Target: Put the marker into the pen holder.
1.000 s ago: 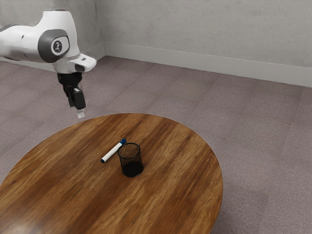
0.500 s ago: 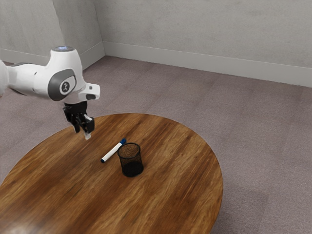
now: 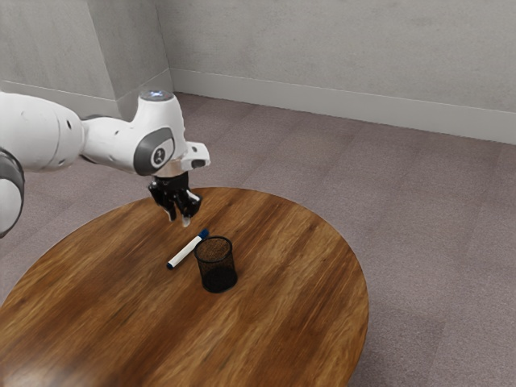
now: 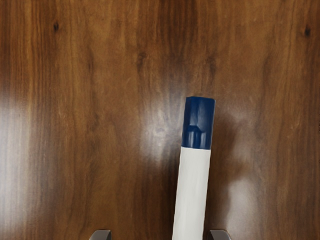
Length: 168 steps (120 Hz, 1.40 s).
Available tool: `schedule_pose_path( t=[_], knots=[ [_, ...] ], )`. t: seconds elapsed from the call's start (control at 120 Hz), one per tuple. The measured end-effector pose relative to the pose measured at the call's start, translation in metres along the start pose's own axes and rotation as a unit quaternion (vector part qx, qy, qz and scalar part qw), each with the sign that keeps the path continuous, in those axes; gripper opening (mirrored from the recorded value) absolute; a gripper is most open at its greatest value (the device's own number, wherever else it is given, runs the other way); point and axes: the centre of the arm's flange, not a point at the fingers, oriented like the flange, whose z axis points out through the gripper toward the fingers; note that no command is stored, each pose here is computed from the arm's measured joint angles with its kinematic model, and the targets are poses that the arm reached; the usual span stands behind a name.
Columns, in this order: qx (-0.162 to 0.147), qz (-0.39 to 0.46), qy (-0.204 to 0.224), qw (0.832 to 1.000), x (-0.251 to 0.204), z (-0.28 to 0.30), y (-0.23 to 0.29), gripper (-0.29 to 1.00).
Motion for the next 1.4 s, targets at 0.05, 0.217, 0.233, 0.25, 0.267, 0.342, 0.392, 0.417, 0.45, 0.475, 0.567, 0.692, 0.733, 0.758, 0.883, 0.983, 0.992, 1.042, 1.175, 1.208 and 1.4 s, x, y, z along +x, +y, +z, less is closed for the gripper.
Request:
schedule_pose_path(
  t=[0.05, 0.217, 0.233, 0.25, 0.267, 0.342, 0.392, 0.417, 0.45, 0.475, 0.567, 0.692, 0.733, 0.758, 0.883, 0.983, 0.992, 1.042, 1.175, 1.208, 1.4],
  knots=[
    [0.000, -0.006, 0.001, 1.000, 0.005, 0.003, 0.002, 0.21],
    [-0.003, -0.021, -0.010, 1.000, 0.016, 0.030, 0.013, 0.21],
    [-0.004, -0.022, -0.011, 1.000, 0.017, 0.033, 0.015, 0.21],
    [-0.005, -0.024, -0.012, 1.000, 0.018, 0.035, 0.016, 0.21],
    [-0.006, -0.025, -0.012, 1.000, 0.019, 0.037, 0.017, 0.21],
    [-0.008, -0.032, -0.015, 0.999, 0.024, 0.046, 0.019, 0.21],
    [-0.009, -0.035, -0.017, 0.999, 0.024, 0.050, 0.020, 0.21],
    [-0.009, -0.037, -0.019, 0.999, 0.024, 0.053, 0.020, 0.21],
    [-0.009, -0.039, -0.020, 0.999, 0.025, 0.056, 0.021, 0.21],
    [-0.009, -0.040, -0.020, 0.999, 0.025, 0.057, 0.021, 0.21],
    [-0.009, -0.044, -0.023, 0.999, 0.029, 0.065, 0.022, 0.21],
    [-0.008, -0.048, -0.027, 0.998, 0.029, 0.072, 0.023, 0.21],
    [-0.009, -0.049, -0.028, 0.998, 0.029, 0.073, 0.024, 0.21],
    [-0.009, -0.050, -0.028, 0.998, 0.029, 0.074, 0.024, 0.21],
    [-0.008, -0.053, -0.031, 0.998, 0.029, 0.078, 0.025, 0.18],
    [-0.008, -0.054, -0.031, 0.998, 0.029, 0.078, 0.023, 0.07],
    [-0.008, -0.054, -0.031, 0.998, 0.029, 0.077, 0.023, 0.06],
    [-0.008, -0.055, -0.027, 0.998, 0.029, 0.073, 0.022, 0.03],
    [-0.012, -0.061, 0.029, 0.998, 0.029, -0.022, 0.011, -0.03],
    [-0.016, -0.057, 0.047, 0.997, 0.024, -0.056, 0.013, -0.04],
    [-0.032, -0.007, 0.103, 0.994, -0.026, -0.164, 0.066, -0.07]
  ],
)
